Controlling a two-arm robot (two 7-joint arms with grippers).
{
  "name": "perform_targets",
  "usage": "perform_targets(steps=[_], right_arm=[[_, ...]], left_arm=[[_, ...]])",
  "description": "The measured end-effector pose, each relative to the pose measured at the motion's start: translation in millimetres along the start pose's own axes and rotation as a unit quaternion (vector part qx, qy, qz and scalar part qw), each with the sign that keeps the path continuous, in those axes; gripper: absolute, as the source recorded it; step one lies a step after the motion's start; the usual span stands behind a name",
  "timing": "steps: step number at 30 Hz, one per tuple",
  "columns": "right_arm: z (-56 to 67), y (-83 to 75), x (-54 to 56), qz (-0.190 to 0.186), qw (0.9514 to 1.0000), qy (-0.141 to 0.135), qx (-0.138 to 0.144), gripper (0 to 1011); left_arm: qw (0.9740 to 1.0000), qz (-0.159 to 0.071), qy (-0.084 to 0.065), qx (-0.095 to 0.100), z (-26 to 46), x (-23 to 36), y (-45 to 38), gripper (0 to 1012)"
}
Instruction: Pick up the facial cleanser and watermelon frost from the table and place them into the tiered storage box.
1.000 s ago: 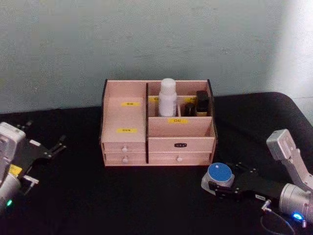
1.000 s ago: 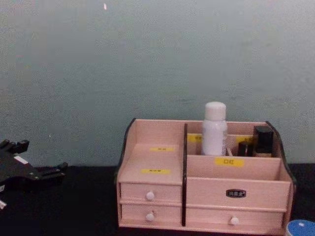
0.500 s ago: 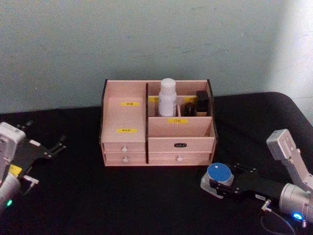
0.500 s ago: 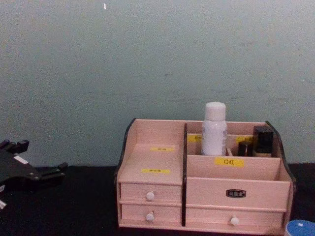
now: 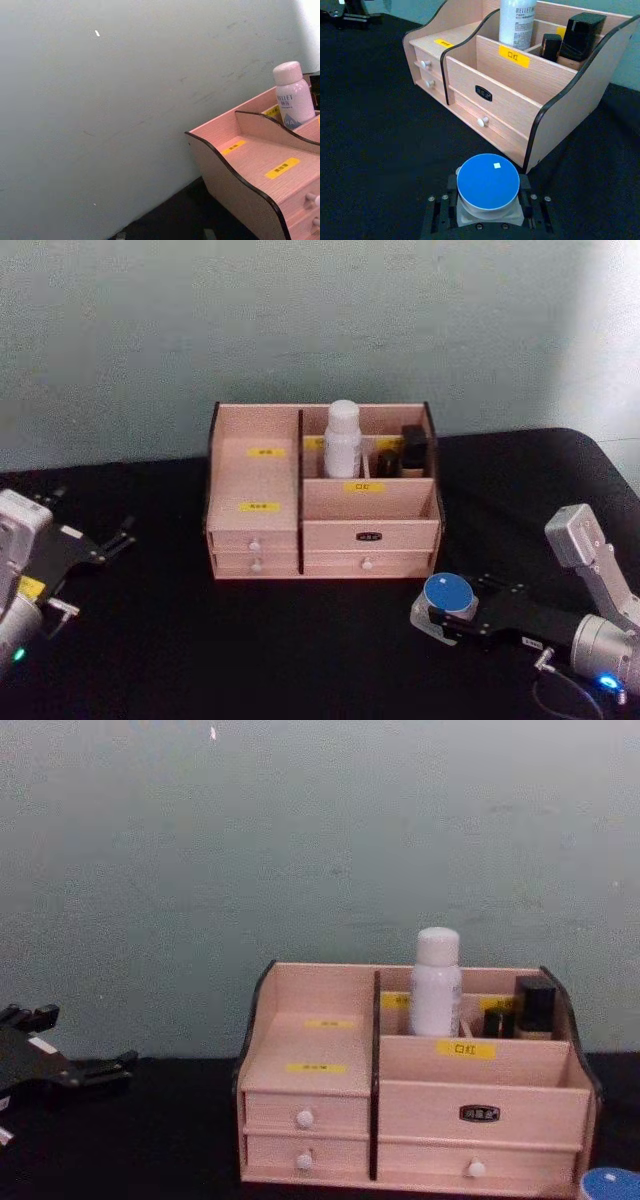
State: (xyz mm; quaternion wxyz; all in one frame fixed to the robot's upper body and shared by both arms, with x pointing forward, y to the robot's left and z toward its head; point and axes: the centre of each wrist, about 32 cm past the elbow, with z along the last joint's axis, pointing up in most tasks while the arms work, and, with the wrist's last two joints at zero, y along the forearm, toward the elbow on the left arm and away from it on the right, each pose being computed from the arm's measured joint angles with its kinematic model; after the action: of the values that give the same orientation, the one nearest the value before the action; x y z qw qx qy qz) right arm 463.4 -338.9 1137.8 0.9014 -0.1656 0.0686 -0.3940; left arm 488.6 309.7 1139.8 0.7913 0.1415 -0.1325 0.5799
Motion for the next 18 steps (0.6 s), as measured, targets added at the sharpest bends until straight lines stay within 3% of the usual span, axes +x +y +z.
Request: perform_targets(steps=[18], right_arm=[[0.2, -2.4, 1.0, 0.01, 0.9999, -0.004, 0.013, 710]], left_arm=[[1.0, 0.0, 0.0, 0.0, 0.0, 0.0, 0.0, 1001]])
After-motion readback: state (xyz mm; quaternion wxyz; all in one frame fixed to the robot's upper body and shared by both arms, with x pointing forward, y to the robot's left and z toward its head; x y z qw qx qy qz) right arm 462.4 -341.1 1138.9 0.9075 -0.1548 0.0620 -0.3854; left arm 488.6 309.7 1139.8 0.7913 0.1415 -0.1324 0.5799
